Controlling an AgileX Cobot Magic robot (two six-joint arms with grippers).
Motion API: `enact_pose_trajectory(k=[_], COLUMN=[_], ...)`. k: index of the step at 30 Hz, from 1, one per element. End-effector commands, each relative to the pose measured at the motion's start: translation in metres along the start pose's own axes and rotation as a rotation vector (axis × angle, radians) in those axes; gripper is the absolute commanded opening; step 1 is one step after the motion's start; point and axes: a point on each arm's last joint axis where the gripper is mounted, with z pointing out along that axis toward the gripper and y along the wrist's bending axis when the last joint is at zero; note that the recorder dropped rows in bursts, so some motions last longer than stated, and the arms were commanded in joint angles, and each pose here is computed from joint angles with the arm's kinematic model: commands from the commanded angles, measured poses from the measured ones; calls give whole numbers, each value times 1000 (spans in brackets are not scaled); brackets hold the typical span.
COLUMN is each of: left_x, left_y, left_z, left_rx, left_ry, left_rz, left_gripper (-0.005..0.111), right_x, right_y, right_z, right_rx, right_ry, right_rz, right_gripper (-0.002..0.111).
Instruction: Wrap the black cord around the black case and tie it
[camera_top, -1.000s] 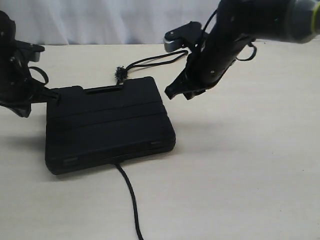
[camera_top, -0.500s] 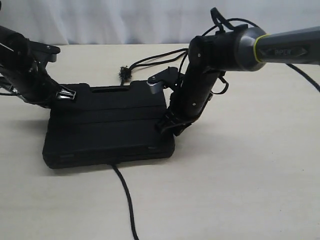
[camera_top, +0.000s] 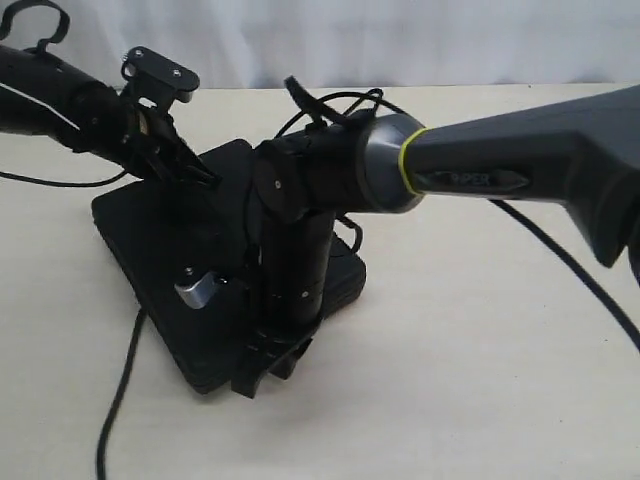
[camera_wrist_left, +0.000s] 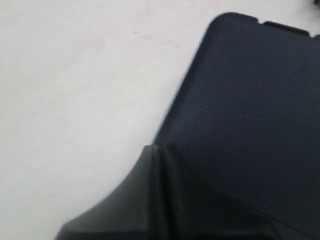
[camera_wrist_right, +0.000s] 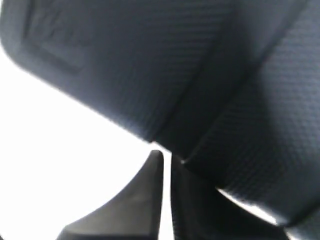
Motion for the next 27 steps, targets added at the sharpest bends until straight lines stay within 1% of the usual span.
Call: enact_pose_trajectory(k=[1, 5, 8, 11, 13, 18, 21, 24, 27], left_x=[-4, -17, -27, -31, -31, -23, -16, -5, 15], left_y=[-2, 6, 12, 16, 17, 19, 18, 11, 3], left_z=[1, -13, -30, -49, -60, -74, -74, -71, -65], left_rx=[3, -27, -54, -69, -76, -88, -79, -34, -2], left_ry=[36, 77, 99, 112, 133, 240, 309, 345, 325], left_rz=[-11, -9, 1, -4, -9, -20, -36, -79, -98], left_gripper=[0, 0, 0, 0, 0, 0, 0, 0, 0], right_x=[-9, 0, 10, 21, 30, 53, 63, 62, 52], right_y=[8, -1, -10, -24, -36, -77, -95, -107, -114], right_z=[-15, -47, -79, -107, -122, -138, -138, -139, -135], right_rx=[41, 133, 218, 297, 325, 343, 320, 345, 356], right_ry=[-96, -134, -197, -271, -324, -390, -404, -471, -513], right_rz=[6, 85, 144, 222, 289, 492, 571, 568, 539], right_gripper=[6, 6, 6, 6, 6, 6, 6, 6, 6])
